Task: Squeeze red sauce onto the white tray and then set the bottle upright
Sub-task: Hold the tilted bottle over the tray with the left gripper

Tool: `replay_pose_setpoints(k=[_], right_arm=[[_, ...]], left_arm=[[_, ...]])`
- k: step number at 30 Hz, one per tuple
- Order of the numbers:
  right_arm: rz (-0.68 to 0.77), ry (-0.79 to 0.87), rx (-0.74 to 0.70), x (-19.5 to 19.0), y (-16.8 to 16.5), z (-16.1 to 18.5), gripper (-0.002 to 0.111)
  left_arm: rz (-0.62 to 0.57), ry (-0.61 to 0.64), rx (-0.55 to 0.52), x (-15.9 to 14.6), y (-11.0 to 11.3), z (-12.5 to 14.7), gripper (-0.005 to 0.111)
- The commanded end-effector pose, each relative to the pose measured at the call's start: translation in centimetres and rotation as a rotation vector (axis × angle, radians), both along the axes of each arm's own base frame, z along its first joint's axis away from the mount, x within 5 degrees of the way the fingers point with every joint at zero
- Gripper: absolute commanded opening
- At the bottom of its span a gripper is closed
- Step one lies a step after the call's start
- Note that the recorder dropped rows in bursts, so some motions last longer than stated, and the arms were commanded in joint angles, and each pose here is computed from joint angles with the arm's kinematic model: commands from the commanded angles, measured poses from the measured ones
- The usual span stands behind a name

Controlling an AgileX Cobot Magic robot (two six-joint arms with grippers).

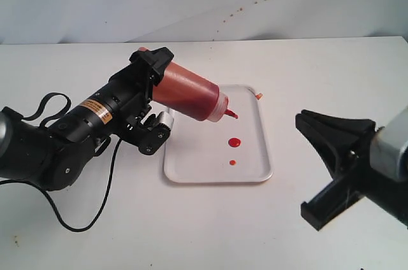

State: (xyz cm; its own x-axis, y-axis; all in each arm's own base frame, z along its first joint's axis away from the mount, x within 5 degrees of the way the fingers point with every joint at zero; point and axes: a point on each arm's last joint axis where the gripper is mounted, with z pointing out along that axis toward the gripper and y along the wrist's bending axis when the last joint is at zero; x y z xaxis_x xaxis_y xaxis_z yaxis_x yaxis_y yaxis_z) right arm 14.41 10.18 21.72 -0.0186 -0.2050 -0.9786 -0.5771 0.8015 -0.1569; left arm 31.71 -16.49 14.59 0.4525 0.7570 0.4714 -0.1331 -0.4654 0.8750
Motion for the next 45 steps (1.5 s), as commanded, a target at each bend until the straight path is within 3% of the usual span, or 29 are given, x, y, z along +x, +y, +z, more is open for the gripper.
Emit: replay_pose_setpoints(k=[1, 7, 19, 23, 29, 45], right_arm=[[-0.003, -0.094, 0.007, -1.8, -1.4, -1.8, 0.0], [-0.085, -0.079, 0.055, -2.3, -2.6, -2.5, 0.0], [-0.042, -0.095, 0.038, -2.4, -2.3, -2.5, 0.0], [-0.042, -0.095, 0.038, -2.4, -2.3, -2.5, 0.0], [-0.048, -0.093, 0.041, -2.4, -2.3, -2.5, 0.0], [-0.048, -0.092, 0.042, -2.4, -2.3, -2.5, 0.0]], left_arm=[[0.024, -0.036, -0.082, 0.2, 0.1, 1.0, 0.0], [0.024, -0.035, -0.084, 0.2, 0.1, 1.0, 0.0], [0.024, -0.035, -0.084, 0.2, 0.1, 1.0, 0.0], [0.097, -0.021, -0.115, 0.4, 0.7, 0.9, 0.0], [0.091, 0.007, -0.129, 0.1, 0.7, 0.5, 0.0], [0.047, 0.098, -0.058, -0.1, 0.4, -1.4, 0.0]])
